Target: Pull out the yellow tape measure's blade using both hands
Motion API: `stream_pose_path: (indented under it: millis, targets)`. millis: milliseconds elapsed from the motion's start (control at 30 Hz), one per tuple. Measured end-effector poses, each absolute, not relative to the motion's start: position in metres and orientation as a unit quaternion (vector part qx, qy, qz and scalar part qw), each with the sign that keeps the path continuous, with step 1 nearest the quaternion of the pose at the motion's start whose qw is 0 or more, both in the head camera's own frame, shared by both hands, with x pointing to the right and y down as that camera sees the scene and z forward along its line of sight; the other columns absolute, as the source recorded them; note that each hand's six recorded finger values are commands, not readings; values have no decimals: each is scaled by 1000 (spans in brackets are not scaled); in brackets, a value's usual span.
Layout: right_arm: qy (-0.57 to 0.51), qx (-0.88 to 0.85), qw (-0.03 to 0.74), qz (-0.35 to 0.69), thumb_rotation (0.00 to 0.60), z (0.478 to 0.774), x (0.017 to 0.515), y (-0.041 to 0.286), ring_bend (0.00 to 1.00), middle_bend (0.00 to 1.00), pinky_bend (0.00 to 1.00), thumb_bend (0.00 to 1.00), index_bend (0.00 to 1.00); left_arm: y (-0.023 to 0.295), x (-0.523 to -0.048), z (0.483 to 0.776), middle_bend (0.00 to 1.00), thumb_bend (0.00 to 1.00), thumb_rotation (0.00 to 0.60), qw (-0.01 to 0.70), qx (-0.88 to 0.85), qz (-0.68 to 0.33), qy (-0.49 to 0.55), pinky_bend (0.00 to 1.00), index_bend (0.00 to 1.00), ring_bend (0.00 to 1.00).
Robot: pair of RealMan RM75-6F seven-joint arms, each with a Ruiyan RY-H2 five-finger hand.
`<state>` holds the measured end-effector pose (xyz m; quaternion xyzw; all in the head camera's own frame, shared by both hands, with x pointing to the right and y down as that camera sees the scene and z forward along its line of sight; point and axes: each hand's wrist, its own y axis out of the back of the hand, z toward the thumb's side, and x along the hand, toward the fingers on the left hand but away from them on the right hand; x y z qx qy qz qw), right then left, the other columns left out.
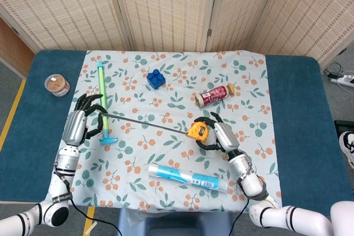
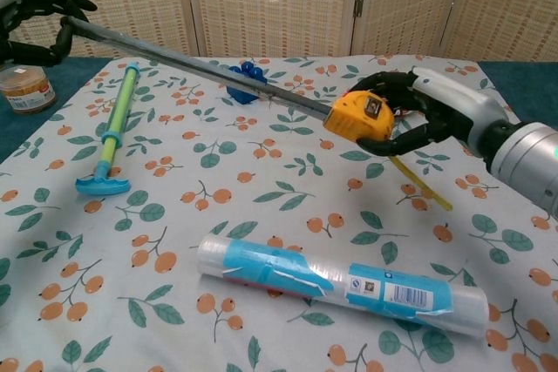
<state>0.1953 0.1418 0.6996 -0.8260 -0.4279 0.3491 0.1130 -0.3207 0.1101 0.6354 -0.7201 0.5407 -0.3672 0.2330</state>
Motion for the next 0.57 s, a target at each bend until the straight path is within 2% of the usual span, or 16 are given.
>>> stream_pose_path:
  millis: [567]
  targets:
    - [-443, -792, 122, 403, 600, 692, 289, 158, 352, 497, 39, 362, 524, 97, -394, 649, 221, 709, 600, 210, -690, -394, 570, 0, 492, 163]
